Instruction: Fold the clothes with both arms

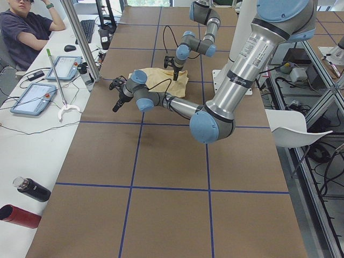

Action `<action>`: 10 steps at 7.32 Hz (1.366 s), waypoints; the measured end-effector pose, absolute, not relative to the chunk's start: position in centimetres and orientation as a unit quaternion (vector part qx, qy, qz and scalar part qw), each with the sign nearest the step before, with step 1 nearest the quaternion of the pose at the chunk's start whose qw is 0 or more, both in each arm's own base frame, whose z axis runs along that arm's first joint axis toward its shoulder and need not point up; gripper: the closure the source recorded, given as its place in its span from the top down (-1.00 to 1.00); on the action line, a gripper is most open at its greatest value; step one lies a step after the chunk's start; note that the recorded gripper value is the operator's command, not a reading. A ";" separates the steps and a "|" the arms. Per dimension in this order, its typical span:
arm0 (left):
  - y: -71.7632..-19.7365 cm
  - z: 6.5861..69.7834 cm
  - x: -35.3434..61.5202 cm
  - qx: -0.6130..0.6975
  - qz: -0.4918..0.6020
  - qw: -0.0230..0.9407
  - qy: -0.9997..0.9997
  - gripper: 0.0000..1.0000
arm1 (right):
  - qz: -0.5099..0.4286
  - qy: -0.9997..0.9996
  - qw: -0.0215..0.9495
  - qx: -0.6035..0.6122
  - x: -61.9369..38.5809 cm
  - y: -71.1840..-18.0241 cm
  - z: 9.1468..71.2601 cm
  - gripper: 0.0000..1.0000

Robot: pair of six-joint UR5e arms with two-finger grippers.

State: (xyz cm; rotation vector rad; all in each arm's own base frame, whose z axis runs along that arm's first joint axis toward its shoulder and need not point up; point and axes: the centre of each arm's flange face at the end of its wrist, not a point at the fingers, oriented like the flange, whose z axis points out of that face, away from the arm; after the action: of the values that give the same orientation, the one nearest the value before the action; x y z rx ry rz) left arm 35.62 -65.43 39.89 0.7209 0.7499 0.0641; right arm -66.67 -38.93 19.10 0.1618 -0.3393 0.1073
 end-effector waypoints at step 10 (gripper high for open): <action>-65.4 39.9 35.6 0.344 0.031 0.867 0.359 1.00 | 0.027 -0.147 0.984 0.094 -61.8 -37.6 24.4 1.00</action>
State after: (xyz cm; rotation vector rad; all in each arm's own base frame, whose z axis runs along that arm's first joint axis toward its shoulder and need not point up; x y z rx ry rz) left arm 35.65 -65.41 39.86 0.7210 0.7507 0.0641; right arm -61.81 -37.61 24.43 0.1882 -0.2955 0.0538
